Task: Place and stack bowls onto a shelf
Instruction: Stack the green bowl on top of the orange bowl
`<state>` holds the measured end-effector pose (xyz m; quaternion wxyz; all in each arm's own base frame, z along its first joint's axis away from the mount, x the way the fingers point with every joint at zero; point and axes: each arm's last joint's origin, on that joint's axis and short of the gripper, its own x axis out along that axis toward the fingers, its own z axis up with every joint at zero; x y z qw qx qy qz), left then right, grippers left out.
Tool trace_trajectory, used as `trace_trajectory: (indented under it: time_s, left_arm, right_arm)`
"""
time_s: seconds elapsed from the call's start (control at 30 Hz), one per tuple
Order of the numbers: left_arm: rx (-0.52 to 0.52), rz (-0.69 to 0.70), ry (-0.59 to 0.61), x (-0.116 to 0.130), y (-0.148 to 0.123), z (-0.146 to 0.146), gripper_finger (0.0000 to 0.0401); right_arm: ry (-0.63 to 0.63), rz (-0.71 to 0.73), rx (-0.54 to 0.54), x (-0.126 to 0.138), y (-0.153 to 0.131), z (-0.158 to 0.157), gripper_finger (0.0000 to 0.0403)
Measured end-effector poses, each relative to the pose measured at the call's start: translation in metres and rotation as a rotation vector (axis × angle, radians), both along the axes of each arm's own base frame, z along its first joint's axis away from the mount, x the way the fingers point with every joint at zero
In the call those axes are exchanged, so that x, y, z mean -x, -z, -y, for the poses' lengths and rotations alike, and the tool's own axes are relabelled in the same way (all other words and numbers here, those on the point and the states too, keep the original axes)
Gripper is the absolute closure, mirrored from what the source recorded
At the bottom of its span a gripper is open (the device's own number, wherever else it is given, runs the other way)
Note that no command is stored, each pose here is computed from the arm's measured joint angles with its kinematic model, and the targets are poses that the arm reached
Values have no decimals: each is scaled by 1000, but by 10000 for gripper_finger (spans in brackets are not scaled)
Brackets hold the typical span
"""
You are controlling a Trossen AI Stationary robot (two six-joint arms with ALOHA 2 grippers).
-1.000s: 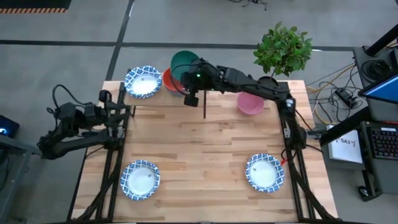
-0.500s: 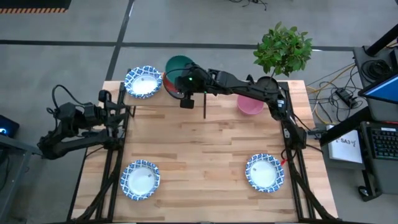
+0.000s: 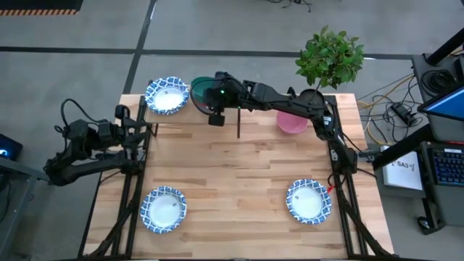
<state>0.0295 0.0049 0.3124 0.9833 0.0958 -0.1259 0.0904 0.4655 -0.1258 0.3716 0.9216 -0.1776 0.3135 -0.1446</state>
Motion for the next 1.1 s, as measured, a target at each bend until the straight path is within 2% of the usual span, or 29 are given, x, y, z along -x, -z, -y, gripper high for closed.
trace_trajectory:
  time_s: [0.2,0.37,0.5,0.73,1.1]
  left_arm:
    - [1,-3,0,-1,0,0,288]
    - [1,-4,0,-1,0,0,288]
    - [1,-5,0,-1,0,0,288]
    - [1,-5,0,-1,0,0,288]
    - [1,-4,0,-1,0,0,288]
  right_arm:
    - [25,63,-13,-2,-4,1,326]
    - [74,185,-89,-6,-11,2,326]
    - [80,260,-98,-11,-12,4,336]
    - [49,351,-124,-32,6,10,390]
    - [57,413,-178,-47,25,20,394]
